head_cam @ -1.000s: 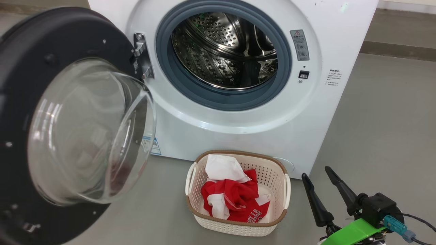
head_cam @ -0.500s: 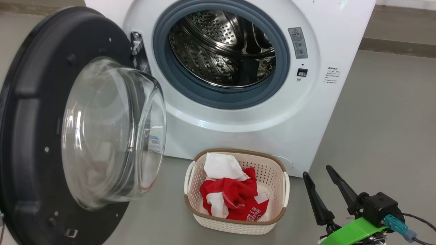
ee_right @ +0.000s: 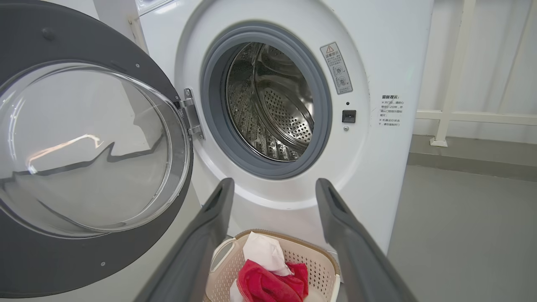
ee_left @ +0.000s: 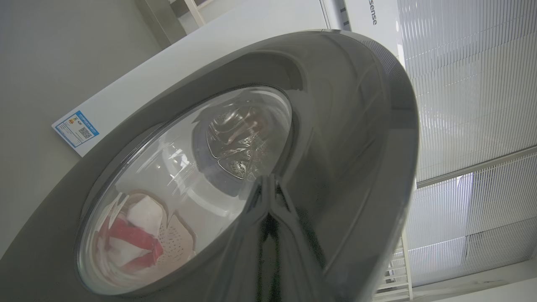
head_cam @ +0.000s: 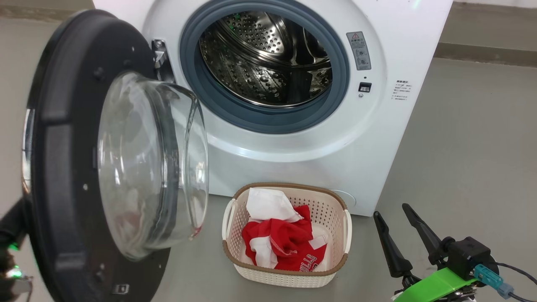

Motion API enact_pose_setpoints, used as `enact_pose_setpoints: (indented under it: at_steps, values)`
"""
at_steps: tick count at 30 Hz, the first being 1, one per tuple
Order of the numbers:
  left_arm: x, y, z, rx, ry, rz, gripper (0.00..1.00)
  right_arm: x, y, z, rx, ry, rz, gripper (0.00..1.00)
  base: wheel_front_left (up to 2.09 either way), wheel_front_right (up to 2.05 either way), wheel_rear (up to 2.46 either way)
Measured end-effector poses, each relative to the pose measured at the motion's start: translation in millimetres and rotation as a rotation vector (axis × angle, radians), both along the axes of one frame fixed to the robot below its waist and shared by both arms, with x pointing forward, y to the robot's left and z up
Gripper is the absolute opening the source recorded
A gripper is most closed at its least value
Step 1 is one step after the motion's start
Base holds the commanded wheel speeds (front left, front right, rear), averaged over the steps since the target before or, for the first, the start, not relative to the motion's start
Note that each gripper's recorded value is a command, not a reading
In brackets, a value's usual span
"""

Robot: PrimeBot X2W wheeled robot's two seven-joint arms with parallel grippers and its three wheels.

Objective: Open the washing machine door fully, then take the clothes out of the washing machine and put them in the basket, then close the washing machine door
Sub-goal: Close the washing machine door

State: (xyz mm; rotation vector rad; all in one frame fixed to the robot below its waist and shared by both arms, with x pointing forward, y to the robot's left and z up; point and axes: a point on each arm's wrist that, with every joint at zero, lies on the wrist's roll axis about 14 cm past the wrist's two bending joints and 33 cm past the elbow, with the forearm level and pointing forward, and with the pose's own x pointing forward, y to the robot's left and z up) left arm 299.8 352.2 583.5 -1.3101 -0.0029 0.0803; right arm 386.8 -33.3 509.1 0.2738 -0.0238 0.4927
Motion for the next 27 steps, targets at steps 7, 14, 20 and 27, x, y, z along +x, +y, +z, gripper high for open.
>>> enact_pose_setpoints:
  at_steps: [7,14,20,27]
  values:
    - [5.8,-22.2,-7.0,-0.021,0.008,-0.046,0.0,-0.1,-2.3,-0.7,0.001,0.002,-0.007,1.0,0.0,0.0,0.0]
    - [14.5,-45.9,-5.9,-0.046,-0.014,-0.107,0.0,-0.9,-6.8,-0.8,0.001,0.002,-0.02,1.0,0.0,0.0,0.0]
    - [23.2,-65.1,-5.7,-0.066,-0.033,-0.149,0.0,-3.4,-13.8,0.4,0.001,-0.001,-0.038,1.0,0.0,0.0,0.0]
    - [30.3,-81.6,-5.7,-0.092,-0.048,-0.196,0.0,-5.6,-22.0,1.2,0.001,-0.004,-0.061,1.0,0.0,0.0,0.0]
